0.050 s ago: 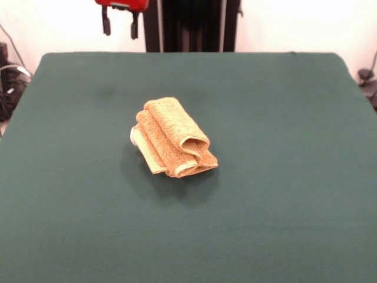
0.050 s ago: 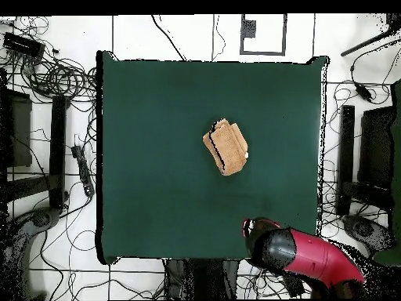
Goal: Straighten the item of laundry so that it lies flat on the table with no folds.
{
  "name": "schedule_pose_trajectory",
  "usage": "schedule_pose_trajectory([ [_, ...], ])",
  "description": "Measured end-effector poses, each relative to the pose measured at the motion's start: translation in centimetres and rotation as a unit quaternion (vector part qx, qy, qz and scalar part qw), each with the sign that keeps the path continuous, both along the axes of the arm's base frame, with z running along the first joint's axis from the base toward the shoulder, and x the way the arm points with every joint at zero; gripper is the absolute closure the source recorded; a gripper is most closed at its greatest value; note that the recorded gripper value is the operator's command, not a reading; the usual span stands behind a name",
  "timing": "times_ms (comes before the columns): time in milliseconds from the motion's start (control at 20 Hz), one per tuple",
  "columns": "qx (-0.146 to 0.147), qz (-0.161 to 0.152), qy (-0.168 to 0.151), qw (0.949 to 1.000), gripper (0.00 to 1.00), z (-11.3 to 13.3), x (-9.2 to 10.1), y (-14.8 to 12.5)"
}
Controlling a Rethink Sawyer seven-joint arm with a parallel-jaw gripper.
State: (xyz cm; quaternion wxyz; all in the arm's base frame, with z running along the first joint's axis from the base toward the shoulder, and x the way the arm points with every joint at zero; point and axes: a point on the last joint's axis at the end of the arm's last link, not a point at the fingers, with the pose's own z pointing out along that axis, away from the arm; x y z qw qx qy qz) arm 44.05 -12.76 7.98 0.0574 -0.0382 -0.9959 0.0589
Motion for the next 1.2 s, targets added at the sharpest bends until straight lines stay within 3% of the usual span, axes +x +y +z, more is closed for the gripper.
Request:
schedule_pose_trajectory([
  [650, 0.002, 0.007, -0.009, 0.9999, 0.00, 0.4, 0.8, 0.5],
  [1200, 0.013, 0.037, -0.008, 0.9992, 0.00, 0.2, 1.5, 2.2],
])
